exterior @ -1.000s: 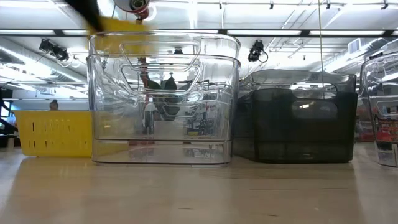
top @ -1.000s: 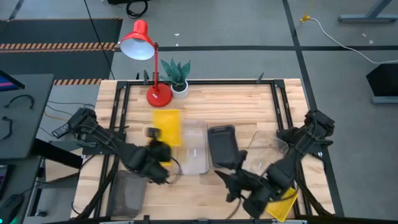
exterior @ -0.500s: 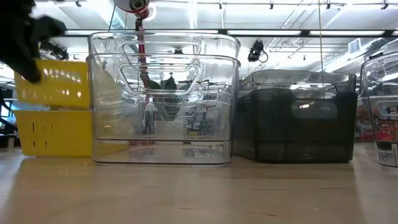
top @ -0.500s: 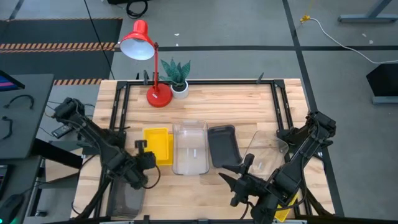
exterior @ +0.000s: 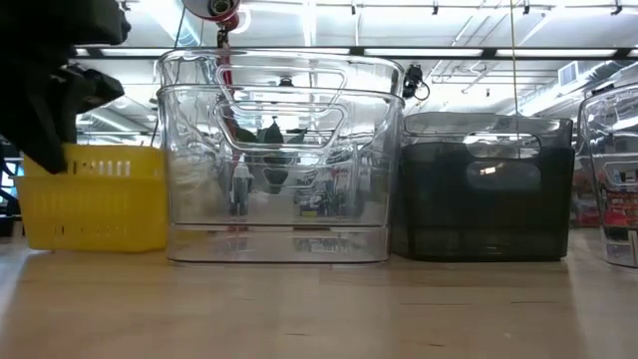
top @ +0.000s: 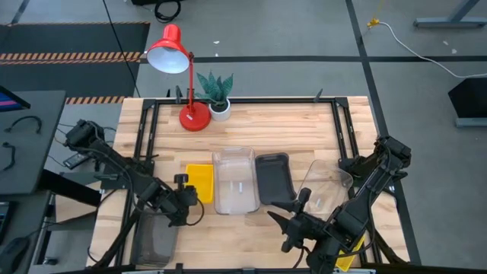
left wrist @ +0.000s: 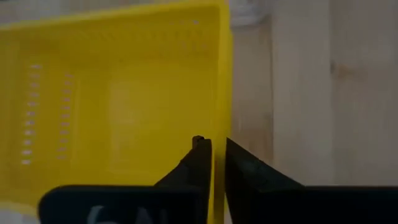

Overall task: Stack baskets by color
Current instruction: Stack the top right yellow bin on the middle left yellow bin, then stack the black bin on the middle right black bin

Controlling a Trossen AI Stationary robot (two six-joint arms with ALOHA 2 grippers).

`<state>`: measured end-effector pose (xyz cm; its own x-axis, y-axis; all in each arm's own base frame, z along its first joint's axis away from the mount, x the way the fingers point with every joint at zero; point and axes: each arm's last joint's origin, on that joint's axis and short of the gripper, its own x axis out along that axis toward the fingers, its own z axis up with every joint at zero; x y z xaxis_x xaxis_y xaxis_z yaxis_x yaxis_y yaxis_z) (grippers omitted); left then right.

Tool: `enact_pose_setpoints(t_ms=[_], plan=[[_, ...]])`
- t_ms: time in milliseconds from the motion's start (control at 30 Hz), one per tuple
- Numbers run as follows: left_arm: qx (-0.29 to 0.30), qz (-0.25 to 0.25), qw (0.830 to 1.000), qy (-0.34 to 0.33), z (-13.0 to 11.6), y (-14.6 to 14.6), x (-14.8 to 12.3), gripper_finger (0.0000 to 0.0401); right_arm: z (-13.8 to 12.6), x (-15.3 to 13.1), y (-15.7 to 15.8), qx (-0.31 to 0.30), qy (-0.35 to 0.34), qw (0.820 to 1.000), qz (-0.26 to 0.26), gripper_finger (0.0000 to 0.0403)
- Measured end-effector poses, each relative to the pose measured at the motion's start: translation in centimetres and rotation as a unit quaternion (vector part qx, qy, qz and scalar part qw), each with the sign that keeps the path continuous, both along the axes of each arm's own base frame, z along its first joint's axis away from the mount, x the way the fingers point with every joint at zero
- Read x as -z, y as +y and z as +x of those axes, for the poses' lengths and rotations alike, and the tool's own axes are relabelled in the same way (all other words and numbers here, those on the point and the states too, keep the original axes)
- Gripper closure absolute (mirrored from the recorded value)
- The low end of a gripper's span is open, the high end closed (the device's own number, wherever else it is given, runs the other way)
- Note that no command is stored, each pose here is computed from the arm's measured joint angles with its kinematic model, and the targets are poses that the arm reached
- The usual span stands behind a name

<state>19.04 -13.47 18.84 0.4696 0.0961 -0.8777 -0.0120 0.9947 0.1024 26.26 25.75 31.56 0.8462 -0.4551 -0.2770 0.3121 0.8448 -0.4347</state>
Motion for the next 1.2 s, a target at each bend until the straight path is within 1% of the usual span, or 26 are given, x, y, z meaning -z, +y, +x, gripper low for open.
enact_pose_setpoints(t_ms=[133,200,333,433,533,633,700,767,833,867,933,1000,1100,1200], plan=[[-0.003,-0.006,1.000,0.005,0.0,0.0,-0.1,0.0321,0.0,0.0,0.0,0.002,-0.003,1.000,0.007,0.0268],[-0.003,-0.011,1.000,-0.001,0.2,-0.1,-0.7,0.0297,0.0,0.0,0.0,0.002,-0.004,1.000,0.007,0.0268],[-0.006,-0.024,1.000,-0.017,0.4,-0.3,-2.6,0.0251,0.0,0.0,0.0,0.000,-0.002,1.000,0.009,0.0268],[-0.012,-0.039,0.999,-0.029,0.5,-0.6,-4.7,0.0230,0.0,0.2,0.0,0.000,-0.002,1.000,0.013,0.0268],[0.003,-0.034,0.999,-0.019,0.1,-1.5,-6.7,0.0231,0.1,1.2,-0.3,0.005,0.004,1.000,0.015,0.0268],[0.036,-0.022,0.999,-0.001,0.1,-3.5,-8.3,0.0253,0.1,2.9,-0.8,0.015,0.014,1.000,0.013,0.0268],[0.070,-0.006,0.997,0.020,0.0,-5.4,-9.0,0.0271,0.1,4.0,-1.1,0.019,0.019,1.000,0.010,0.0268],[0.105,-0.006,0.994,0.042,0.1,-7.5,-9.3,0.0286,0.1,4.7,-1.3,0.022,0.022,1.000,0.003,0.0268],[0.114,-0.011,0.990,0.083,0.0,-9.3,-8.9,0.0296,0.1,4.9,-1.4,0.028,0.019,0.999,-0.006,0.0268],[0.102,-0.022,0.989,0.102,-0.1,-10.2,-8.6,0.0298,0.1,5.0,-1.5,0.029,0.019,0.999,-0.011,0.0268],[0.056,-0.055,0.988,0.132,-0.3,-11.8,-8.1,0.0295,0.2,5.0,-1.6,0.034,0.017,0.999,-0.029,0.0268],[0.013,-0.096,0.982,0.162,-0.7,-13.4,-7.6,0.0283,0.2,4.9,-1.7,0.039,0.015,0.998,-0.049,0.0268],[-0.051,-0.148,0.970,0.186,-1.9,-15.8,-7.3,0.0250,0.3,4.9,-1.9,0.044,0.017,0.996,-0.071,0.0268],[-0.116,-0.190,0.957,0.186,-3.4,-17.5,-7.7,0.0209,0.5,4.9,-2.1,0.043,0.027,0.995,-0.086,0.0268]])
